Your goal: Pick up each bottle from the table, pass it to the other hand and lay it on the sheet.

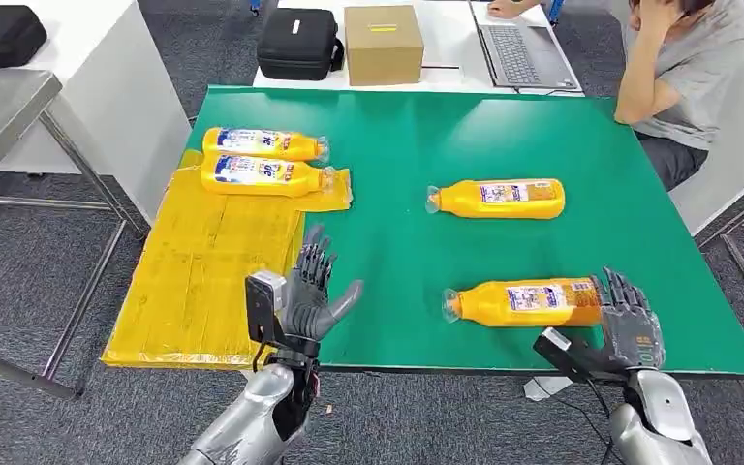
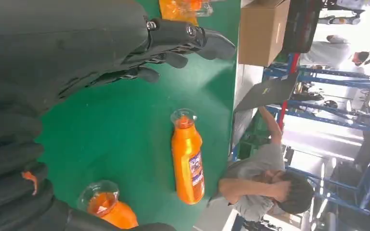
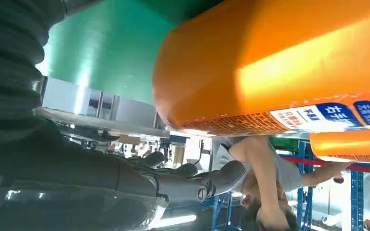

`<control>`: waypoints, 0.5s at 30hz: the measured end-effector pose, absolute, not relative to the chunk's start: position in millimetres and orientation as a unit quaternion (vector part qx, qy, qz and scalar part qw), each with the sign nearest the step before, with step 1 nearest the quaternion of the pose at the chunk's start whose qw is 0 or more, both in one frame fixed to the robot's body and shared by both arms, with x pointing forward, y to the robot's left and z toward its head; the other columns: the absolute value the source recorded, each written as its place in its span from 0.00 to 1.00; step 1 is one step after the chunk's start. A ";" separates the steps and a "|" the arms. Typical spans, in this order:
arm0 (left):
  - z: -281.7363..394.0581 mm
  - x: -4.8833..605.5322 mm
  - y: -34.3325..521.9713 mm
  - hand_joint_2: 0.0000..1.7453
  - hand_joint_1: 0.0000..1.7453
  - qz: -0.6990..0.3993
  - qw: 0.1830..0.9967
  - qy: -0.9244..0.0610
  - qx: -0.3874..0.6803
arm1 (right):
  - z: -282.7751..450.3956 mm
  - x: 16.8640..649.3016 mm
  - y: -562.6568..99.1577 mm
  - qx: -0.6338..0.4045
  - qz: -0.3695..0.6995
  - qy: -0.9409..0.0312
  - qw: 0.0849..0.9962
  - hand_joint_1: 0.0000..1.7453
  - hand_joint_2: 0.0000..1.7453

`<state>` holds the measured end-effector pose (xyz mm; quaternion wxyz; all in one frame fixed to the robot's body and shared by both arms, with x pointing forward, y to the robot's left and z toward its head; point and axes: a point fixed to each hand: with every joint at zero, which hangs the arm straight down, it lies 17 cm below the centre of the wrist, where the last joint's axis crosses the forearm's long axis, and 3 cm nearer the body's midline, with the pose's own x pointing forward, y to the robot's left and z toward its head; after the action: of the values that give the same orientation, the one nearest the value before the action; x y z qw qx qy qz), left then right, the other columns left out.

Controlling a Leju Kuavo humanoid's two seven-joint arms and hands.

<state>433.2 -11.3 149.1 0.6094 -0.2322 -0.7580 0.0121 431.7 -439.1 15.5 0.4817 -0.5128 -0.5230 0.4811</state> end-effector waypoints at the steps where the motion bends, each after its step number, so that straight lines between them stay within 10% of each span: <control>1: 149.8 433.5 -11.5 1.00 0.00 0.012 0.609 -0.759 -0.232 | 15.6 432.3 -439.3 -0.513 0.481 -0.523 0.482 0.00 1.00; 15: 155.9 436.7 -10.9 1.00 0.00 0.016 0.601 -0.765 -0.231 | 23.0 439.0 -432.1 -0.521 0.487 -0.533 0.455 0.00 1.00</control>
<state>436.7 -10.9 155.9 0.6012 -0.2306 -0.7650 0.0157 439.0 -432.1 23.0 0.4545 -0.5212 -0.5334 0.4870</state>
